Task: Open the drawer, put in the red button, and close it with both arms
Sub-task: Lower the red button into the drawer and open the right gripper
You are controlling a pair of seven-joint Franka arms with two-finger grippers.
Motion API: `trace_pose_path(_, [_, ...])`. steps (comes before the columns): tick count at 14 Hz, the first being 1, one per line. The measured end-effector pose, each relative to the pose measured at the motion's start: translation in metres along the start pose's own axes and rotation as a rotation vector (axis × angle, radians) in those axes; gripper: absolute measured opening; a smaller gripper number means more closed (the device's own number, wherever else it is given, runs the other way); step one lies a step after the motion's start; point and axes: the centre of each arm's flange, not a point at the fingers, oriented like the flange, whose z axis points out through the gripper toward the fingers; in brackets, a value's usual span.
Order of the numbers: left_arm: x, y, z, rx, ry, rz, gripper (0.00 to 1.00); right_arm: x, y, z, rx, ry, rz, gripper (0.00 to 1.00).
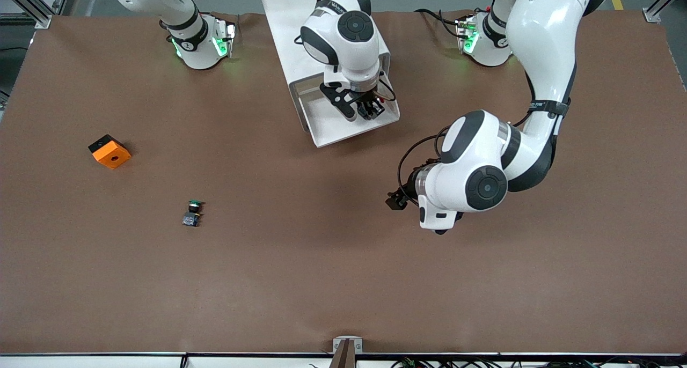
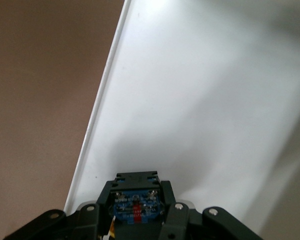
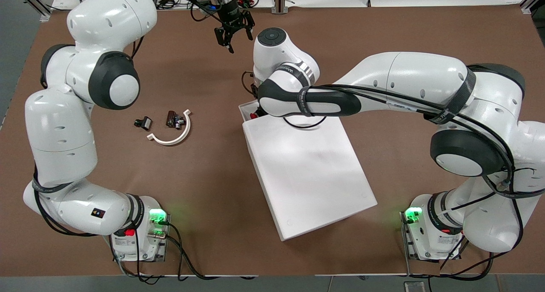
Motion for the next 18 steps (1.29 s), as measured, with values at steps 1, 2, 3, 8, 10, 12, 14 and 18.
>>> trace_pose_path(1, [-0.003, 0.002, 0.001, 0.001, 0.018, 0.017, 1.00, 0.000, 0.000, 0.001, -0.001, 0.001, 0.000, 0.41])
trace_pose_path(2, [-0.007, 0.005, 0.002, -0.002, 0.035, 0.033, 1.00, 0.001, 0.000, 0.003, -0.003, 0.003, 0.001, 0.41])
trace_pose_path(3, [-0.012, 0.008, 0.002, -0.016, 0.051, 0.043, 1.00, 0.001, 0.000, 0.004, -0.005, 0.005, 0.003, 0.41])
trace_pose_path(8, [-0.022, 0.018, 0.001, -0.078, 0.130, 0.104, 1.00, 0.001, -0.003, 0.008, -0.006, 0.009, 0.023, 0.41])
trace_pose_path(10, [-0.021, 0.016, -0.001, -0.071, 0.160, 0.122, 1.00, 0.001, -0.004, 0.007, -0.002, 0.010, 0.032, 0.48])
trace_pose_path(12, [-0.021, 0.016, -0.002, -0.079, 0.175, 0.128, 1.00, 0.002, -0.006, 0.007, 0.002, 0.013, 0.033, 0.65])
trace_pose_path(14, [-0.023, 0.017, 0.001, -0.080, 0.177, 0.131, 1.00, 0.003, -0.012, -0.001, 0.019, 0.010, 0.036, 0.85])
trace_pose_path(18, [-0.023, 0.016, 0.020, -0.073, 0.175, 0.133, 1.00, 0.012, -0.025, -0.030, 0.017, 0.014, -0.002, 1.00])
